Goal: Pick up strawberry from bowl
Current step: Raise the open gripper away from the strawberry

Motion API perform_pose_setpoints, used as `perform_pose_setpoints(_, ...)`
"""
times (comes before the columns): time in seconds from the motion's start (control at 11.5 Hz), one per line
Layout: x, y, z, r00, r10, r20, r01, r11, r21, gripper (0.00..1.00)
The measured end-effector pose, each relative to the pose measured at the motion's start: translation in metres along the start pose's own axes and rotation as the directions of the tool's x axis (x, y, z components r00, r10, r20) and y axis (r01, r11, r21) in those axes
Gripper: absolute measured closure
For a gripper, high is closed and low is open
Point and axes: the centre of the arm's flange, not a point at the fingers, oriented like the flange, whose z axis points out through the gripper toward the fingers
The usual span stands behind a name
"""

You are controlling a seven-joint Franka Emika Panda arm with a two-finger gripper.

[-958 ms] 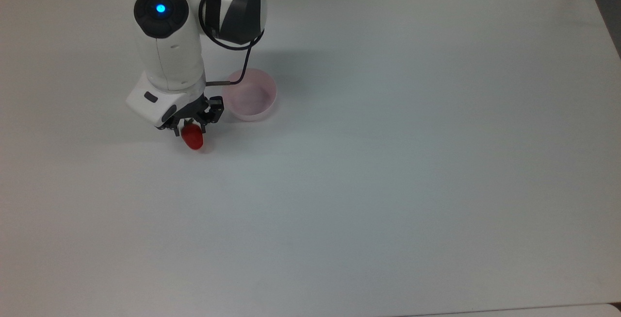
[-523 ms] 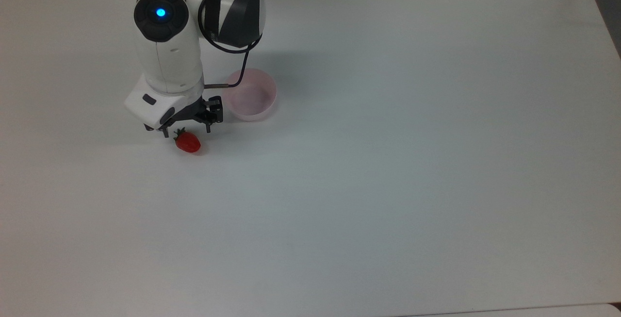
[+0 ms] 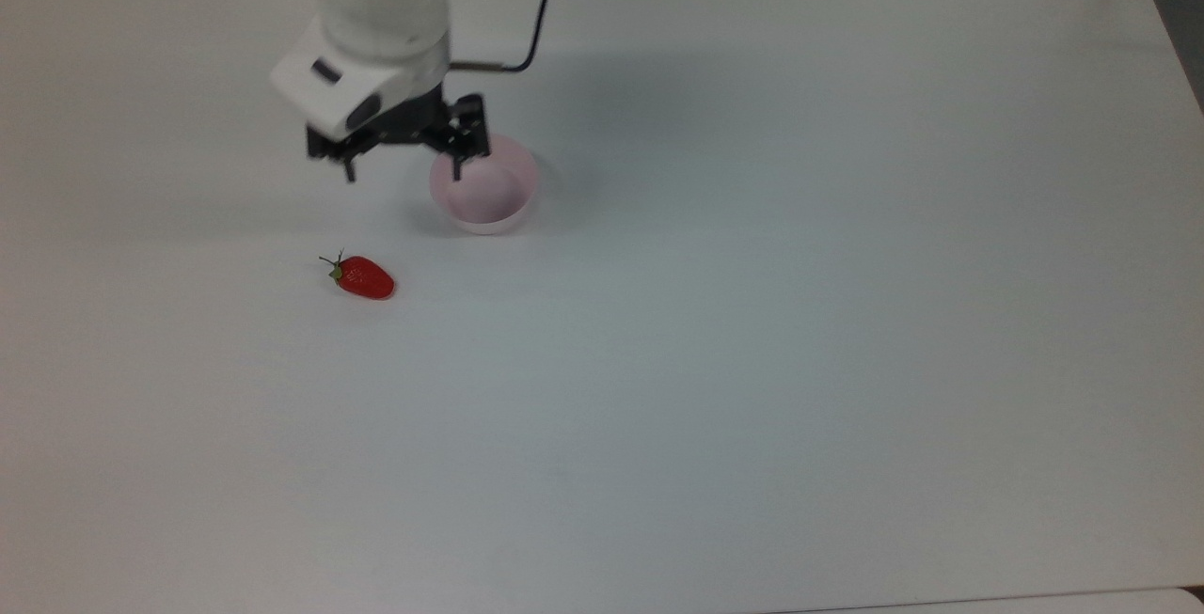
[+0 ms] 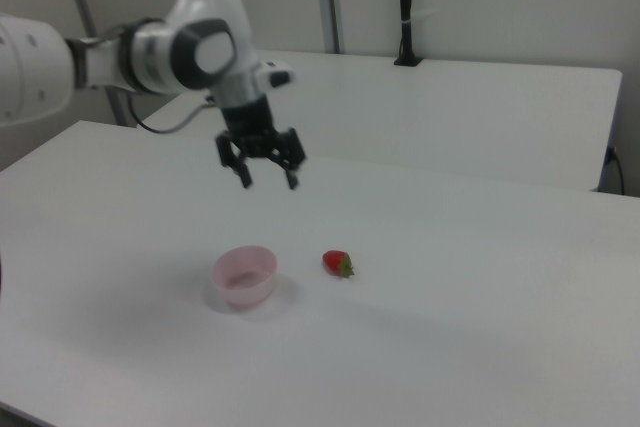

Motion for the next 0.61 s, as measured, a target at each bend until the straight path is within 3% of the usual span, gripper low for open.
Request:
perform_pose_setpoints(0.17,-0.019,-0.036,-0.051,0.997,0.077,0.017,-0.077,0.997,0.001,0.0)
perform_pose_setpoints(0.26,-0.035,-0.056,-0.084,0.991,0.13,0.018,-0.131,0.991,0.026,0.0)
perform_pose_setpoints(0.44,-0.057,-0.061,-0.118,0.986,0.166,0.025,-0.167,0.984,0.066,0.0)
perform_pose_setpoints(0.61,-0.066,-0.052,-0.127,0.983,0.183,0.023,-0.184,0.98,0.07,0.0)
